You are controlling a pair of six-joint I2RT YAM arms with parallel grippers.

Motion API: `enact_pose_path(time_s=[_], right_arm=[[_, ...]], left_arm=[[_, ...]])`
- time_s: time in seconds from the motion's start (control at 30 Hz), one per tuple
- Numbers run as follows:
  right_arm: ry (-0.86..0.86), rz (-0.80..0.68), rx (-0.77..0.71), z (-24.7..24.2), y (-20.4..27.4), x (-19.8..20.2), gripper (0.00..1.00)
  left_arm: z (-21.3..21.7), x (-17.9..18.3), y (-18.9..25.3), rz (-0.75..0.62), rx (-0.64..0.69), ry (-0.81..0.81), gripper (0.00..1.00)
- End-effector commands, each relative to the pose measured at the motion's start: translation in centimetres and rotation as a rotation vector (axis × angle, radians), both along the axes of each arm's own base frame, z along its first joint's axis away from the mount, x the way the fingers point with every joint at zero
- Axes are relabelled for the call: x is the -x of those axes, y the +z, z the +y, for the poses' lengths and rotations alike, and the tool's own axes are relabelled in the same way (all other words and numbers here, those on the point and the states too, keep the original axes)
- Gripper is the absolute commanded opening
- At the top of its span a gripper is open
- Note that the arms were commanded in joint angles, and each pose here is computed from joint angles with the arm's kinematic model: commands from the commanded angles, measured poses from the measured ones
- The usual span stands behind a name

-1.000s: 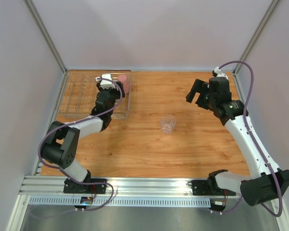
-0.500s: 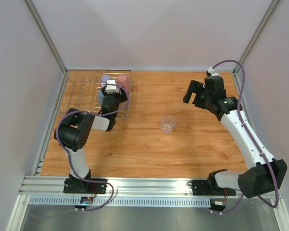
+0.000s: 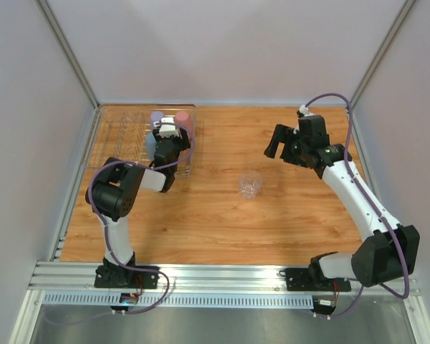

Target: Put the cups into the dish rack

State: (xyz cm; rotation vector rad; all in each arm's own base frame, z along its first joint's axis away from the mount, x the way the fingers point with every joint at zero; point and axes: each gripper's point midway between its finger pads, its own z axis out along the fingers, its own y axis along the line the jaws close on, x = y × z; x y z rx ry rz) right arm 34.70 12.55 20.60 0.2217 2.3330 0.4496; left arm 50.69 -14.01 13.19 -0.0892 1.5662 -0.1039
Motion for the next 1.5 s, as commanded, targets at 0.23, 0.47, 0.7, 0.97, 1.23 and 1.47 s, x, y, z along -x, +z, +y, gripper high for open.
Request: enact_pose_path(time_s=[0.23, 0.47, 0.7, 0.97, 1.23, 1.47], right_arm=[[0.086, 0.066, 0.004, 3.0, -3.9, -1.0, 0.95], [0.101, 0.101, 0.065, 3.6, -6.9, -1.8, 0.92], [0.128, 0.181, 0.150, 4.6, -11.1, -2.4, 0.78], [0.102, 0.223, 0.203, 5.0, -13.6, -3.0, 0.54], [0.058, 0.190, 0.185, 5.7, -11.1, -3.0, 0.01], [0.080, -0.106, -0.232, 10.9, 2.9, -4.9, 0.01]], left_arm=[[0.0, -0.3, 4.0, -0.114, 0.036, 0.001, 0.83], [0.2, 0.7, 7.3, -0.196, 0.045, -0.014, 1.00], [1.2, 2.9, 13.5, -0.266, 0.066, -0.004, 1.00], [1.5, 6.9, 18.5, -0.120, 0.071, -0.069, 1.00], [1.7, 12.7, 17.8, 0.078, 0.141, -0.148, 1.00], [-2.3, 16.2, 20.5, 0.168, 0.559, -0.324, 1.00]])
